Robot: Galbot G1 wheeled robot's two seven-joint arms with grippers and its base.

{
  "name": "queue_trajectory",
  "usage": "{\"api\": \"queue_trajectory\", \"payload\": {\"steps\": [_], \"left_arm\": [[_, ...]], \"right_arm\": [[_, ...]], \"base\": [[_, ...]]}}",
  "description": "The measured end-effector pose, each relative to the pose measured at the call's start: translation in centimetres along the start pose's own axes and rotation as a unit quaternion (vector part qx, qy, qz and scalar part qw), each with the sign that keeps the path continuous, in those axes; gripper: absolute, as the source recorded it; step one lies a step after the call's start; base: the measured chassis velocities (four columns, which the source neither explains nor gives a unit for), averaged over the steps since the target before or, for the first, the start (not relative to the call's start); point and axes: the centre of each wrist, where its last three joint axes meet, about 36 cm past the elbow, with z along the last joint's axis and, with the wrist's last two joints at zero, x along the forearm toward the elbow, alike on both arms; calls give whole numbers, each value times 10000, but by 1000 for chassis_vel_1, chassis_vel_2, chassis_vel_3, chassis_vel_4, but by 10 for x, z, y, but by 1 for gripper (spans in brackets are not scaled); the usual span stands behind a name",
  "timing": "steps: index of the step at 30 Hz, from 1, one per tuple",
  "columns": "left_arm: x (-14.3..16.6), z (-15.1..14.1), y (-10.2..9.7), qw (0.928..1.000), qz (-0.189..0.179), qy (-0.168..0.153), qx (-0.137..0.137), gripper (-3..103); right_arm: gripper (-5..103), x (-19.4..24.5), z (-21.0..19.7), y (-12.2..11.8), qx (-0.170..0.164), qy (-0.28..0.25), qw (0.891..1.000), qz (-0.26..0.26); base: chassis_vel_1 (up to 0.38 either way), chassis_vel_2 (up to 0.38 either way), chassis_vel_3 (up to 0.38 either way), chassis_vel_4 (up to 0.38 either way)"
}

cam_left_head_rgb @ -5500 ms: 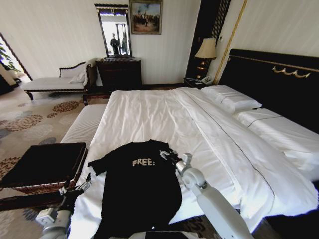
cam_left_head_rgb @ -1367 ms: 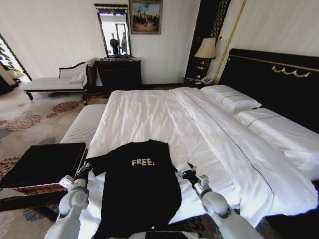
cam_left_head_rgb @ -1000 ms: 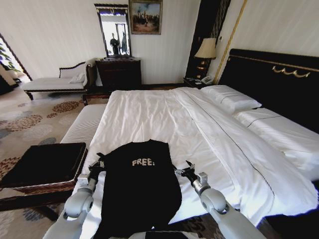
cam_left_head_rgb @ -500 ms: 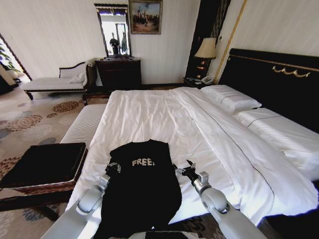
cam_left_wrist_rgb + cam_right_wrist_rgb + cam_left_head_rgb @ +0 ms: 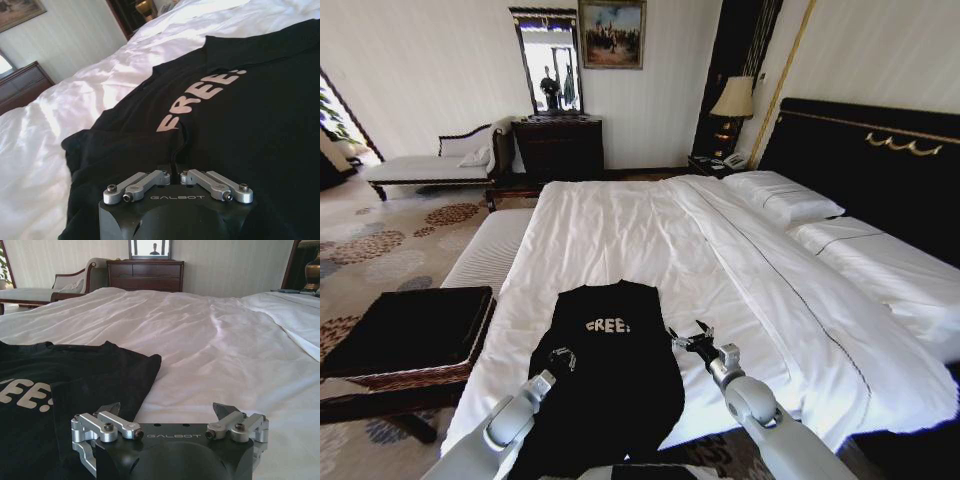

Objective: Fold the clothes on the bed and place them into the basket.

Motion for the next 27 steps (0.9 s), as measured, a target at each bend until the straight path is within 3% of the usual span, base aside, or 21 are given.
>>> {"api": "queue_trajectory", "payload": {"steps": [3, 4, 6, 7, 8, 11, 14, 18, 21, 24, 27], "left_arm": [[5, -1, 5, 9992, -314, 15, 249, 22], [5, -1, 5, 9992, -314, 15, 249, 22], [13, -5, 13, 9972, -548, -36, 507, 32], [17, -8, 16, 9962, -627, -62, 606, 32], [17, -8, 16, 9962, -627, -62, 606, 32], [25, -12, 23, 9942, -765, -128, 751, 49], [32, -15, 24, 9932, -784, -182, 839, 55], [36, -20, 29, 9909, -896, -286, 961, 72], [48, -28, 42, 9852, -1062, -437, 1271, 83], [56, -30, 50, 9820, -1159, -509, 1404, 93], [68, -32, 72, 9710, -1404, -587, 1845, 99]], "right_arm": [[100, 0, 2, 0, -6, -3, 10000, 10], [100, 0, 2, 0, -6, -3, 10000, 10], [100, 0, 2, 0, -12, -7, 10000, 12], [100, 0, 2, 0, -13, -8, 10000, 12], [100, 0, 2, 0, -13, -8, 10000, 12], [100, 0, 2, 0, -7, -3, 10000, 11], [100, 1, 1, 0, -2, -4, 10000, 24], [100, 4, -1, -3, -10, -3, 9999, 109], [100, 10, -2, -11, -53, 8, 9996, 270], [100, 14, -2, -16, -58, 9, 9993, 366], [100, 19, -4, -22, -94, -39, 9986, 524]], "base": [[0, 0, 0, 0], [0, 0, 0, 0], [0, 0, 0, 0], [0, 0, 0, 0], [0, 0, 0, 0], [0, 0, 0, 0], [0, 0, 0, 0], [0, 0, 0, 0], [0, 0, 0, 0], [0, 0, 0, 0], [0, 0, 0, 0]]}}
